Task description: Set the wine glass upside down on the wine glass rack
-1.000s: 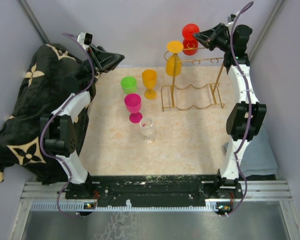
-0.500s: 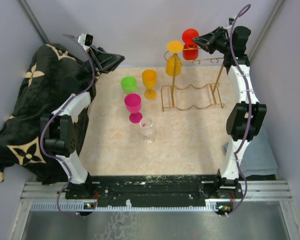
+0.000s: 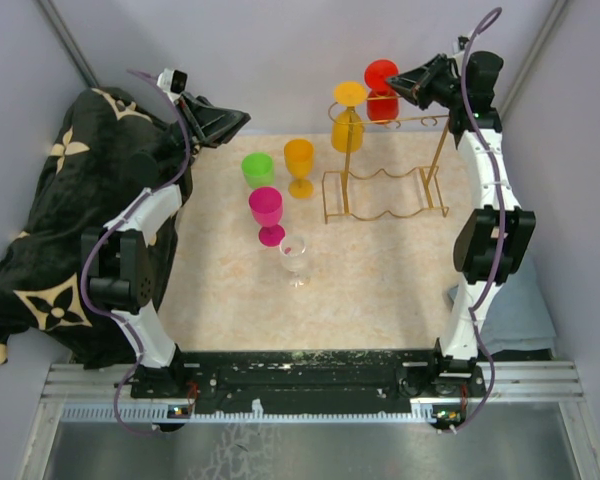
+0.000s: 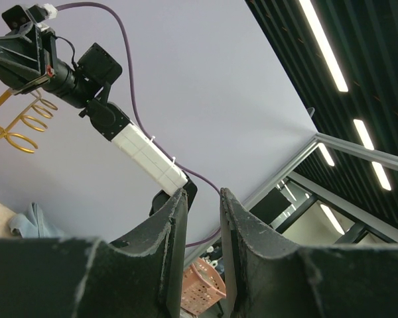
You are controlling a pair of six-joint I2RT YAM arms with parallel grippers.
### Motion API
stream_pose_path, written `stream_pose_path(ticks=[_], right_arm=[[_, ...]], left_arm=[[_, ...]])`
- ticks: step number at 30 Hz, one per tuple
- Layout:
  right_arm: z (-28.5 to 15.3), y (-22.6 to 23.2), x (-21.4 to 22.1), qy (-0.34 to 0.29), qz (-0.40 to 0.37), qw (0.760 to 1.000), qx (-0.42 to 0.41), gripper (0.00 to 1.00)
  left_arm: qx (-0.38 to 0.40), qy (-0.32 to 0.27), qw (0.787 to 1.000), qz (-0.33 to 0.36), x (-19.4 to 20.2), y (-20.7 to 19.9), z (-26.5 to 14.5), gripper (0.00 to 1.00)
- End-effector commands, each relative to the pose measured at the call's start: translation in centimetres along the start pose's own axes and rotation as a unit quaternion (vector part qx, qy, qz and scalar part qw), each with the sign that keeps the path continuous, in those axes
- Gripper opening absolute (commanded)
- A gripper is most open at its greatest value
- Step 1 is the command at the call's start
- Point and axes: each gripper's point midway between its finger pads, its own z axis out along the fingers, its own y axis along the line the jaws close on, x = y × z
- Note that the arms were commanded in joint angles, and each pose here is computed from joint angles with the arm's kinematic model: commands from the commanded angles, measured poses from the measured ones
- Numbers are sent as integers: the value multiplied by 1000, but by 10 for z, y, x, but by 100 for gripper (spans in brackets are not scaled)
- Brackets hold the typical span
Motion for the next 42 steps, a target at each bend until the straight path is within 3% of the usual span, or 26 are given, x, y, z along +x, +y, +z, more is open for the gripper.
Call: stream_pose_path(ticks=[1, 31, 35, 42], right_arm=[[-17, 45, -2, -12, -44, 999, -29, 0], [-27, 34, 10, -9, -38, 999, -17, 0], [-31, 32, 10, -11, -38, 999, -13, 17], [-37, 31, 9, -17, -40, 999, -12, 23]], left_arm=[[27, 12, 999, 42, 8, -23, 0, 32], [30, 12, 999, 42, 9, -25, 1, 33], [29, 11, 999, 41, 9, -25, 0, 33], [30, 10, 999, 41, 10, -25, 0, 33]])
